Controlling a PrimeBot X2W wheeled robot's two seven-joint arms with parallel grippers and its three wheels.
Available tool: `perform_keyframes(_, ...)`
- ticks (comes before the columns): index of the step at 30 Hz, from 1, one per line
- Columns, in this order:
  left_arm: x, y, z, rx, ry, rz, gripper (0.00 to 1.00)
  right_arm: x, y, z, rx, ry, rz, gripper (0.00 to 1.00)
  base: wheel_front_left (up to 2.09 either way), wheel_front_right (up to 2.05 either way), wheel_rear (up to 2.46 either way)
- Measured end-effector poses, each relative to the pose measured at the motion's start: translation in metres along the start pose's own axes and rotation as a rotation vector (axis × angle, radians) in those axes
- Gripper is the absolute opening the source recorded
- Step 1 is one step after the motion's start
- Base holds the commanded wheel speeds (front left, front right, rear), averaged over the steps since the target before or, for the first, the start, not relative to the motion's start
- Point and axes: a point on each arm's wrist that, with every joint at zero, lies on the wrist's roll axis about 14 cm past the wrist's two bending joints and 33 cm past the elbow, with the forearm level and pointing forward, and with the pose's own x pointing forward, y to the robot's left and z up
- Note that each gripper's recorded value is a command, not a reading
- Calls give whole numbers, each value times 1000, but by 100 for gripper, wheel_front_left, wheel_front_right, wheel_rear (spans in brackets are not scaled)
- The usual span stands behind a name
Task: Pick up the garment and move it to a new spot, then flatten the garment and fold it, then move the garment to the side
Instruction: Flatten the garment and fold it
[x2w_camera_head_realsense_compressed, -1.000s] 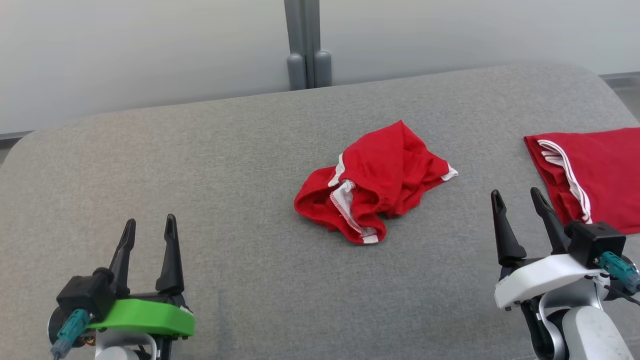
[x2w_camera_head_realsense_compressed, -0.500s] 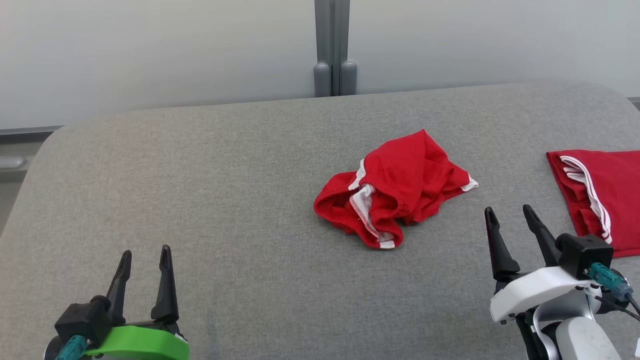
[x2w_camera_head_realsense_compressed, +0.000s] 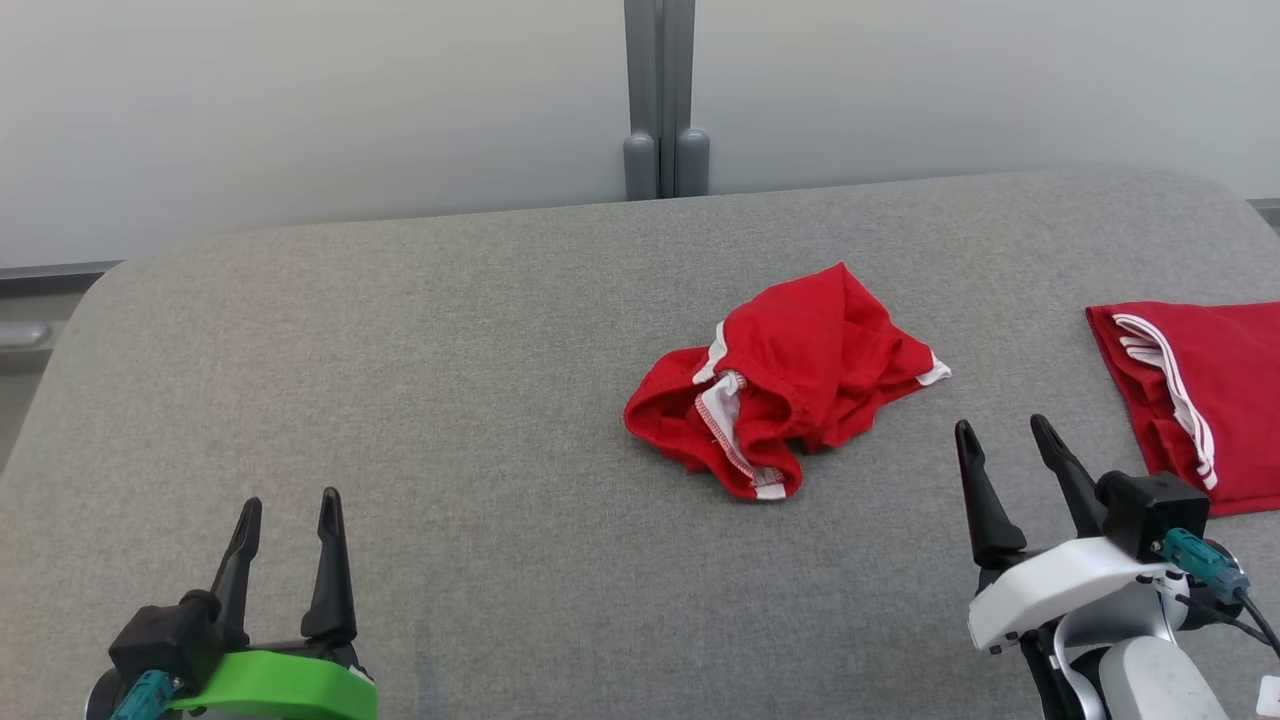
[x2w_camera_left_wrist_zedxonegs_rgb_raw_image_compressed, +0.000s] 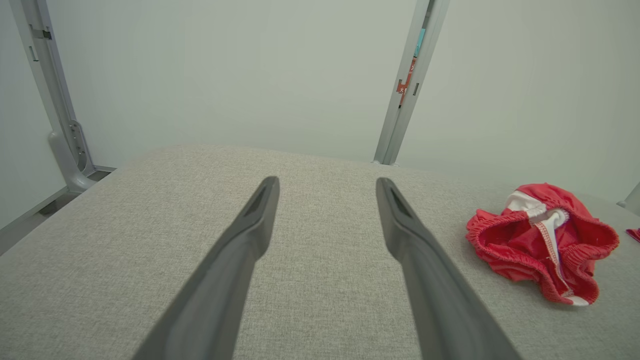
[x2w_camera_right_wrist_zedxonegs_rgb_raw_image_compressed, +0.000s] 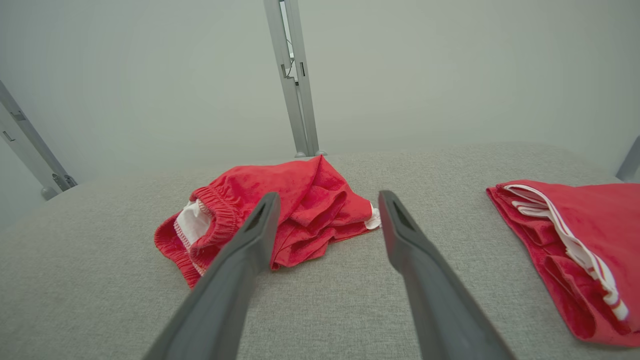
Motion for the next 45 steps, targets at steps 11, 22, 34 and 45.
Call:
perform_keyframes(11,3,-4,-4,6,12,-15,100,-1,-2,-2,2,7,-5,100,0,0,0)
perform_keyframes(22,28,-71,-20,-19,82,-233,100,-7,-12,2,-3,-3,-38,100,0,0,0)
perform_keyframes(34,40,-209,-82,-26,322,-640,100,-33,-57,9,-15,-25,-187,100,0,0,0)
perform_keyframes(45,21,-247,-158,27,579,-799,100,-57,-91,-3,-18,8,-314,100,0,0,0)
